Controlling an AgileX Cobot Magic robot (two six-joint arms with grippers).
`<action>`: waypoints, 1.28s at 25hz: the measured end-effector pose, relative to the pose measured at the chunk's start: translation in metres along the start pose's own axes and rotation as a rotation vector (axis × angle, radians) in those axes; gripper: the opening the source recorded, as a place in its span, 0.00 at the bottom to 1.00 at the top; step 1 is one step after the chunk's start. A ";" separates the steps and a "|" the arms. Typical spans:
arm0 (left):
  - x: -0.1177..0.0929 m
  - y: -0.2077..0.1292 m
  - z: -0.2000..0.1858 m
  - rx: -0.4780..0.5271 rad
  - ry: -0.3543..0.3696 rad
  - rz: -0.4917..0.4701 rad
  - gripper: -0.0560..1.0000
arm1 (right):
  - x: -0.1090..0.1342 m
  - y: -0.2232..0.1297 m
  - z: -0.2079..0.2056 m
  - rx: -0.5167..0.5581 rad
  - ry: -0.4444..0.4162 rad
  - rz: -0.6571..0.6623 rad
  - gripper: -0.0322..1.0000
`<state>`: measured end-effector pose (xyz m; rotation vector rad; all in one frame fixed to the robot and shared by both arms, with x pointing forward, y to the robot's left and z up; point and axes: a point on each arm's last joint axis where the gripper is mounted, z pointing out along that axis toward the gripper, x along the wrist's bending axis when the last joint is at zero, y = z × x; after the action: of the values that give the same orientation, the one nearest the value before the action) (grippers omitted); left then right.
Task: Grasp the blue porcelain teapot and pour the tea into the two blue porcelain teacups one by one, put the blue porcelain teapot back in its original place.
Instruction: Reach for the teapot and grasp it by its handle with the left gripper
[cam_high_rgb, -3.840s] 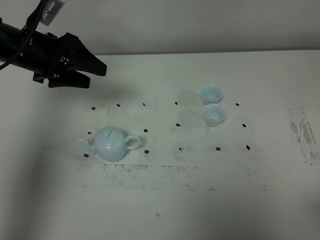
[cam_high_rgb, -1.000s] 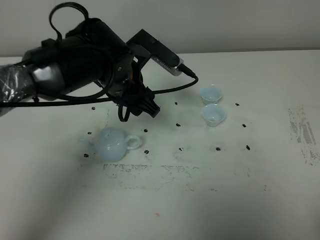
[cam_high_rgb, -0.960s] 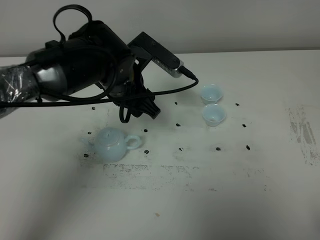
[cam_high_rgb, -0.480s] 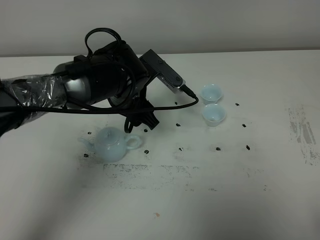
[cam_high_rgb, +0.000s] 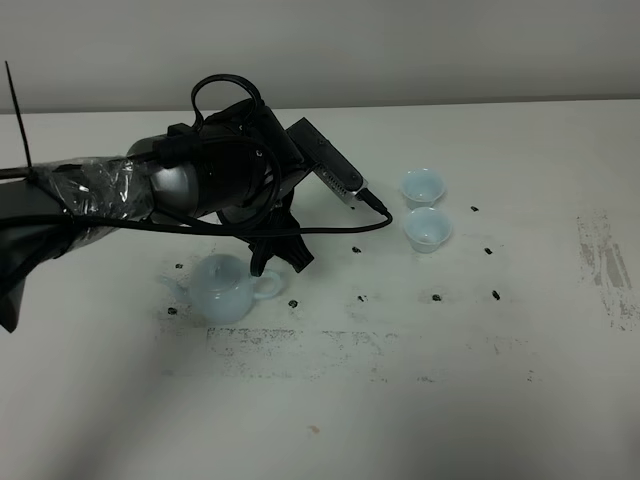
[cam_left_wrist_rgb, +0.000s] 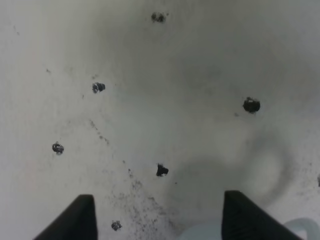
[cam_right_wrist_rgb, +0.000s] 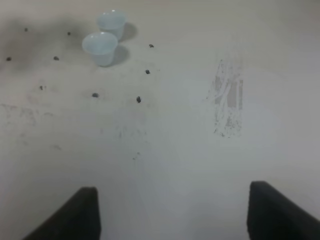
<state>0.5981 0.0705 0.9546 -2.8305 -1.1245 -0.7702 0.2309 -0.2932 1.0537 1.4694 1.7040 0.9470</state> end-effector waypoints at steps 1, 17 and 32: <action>0.000 0.000 0.000 0.001 0.000 0.000 0.51 | 0.000 0.000 0.000 0.000 0.000 0.000 0.60; -0.015 -0.004 -0.004 0.059 -0.078 0.050 0.47 | 0.000 0.000 0.000 0.000 0.000 0.000 0.60; -0.025 -0.004 -0.008 0.079 -0.094 0.088 0.47 | 0.000 0.000 0.000 0.000 0.000 0.000 0.60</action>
<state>0.5762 0.0564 0.9501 -2.8546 -1.0080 -0.5802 0.2309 -0.2932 1.0537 1.4694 1.7040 0.9470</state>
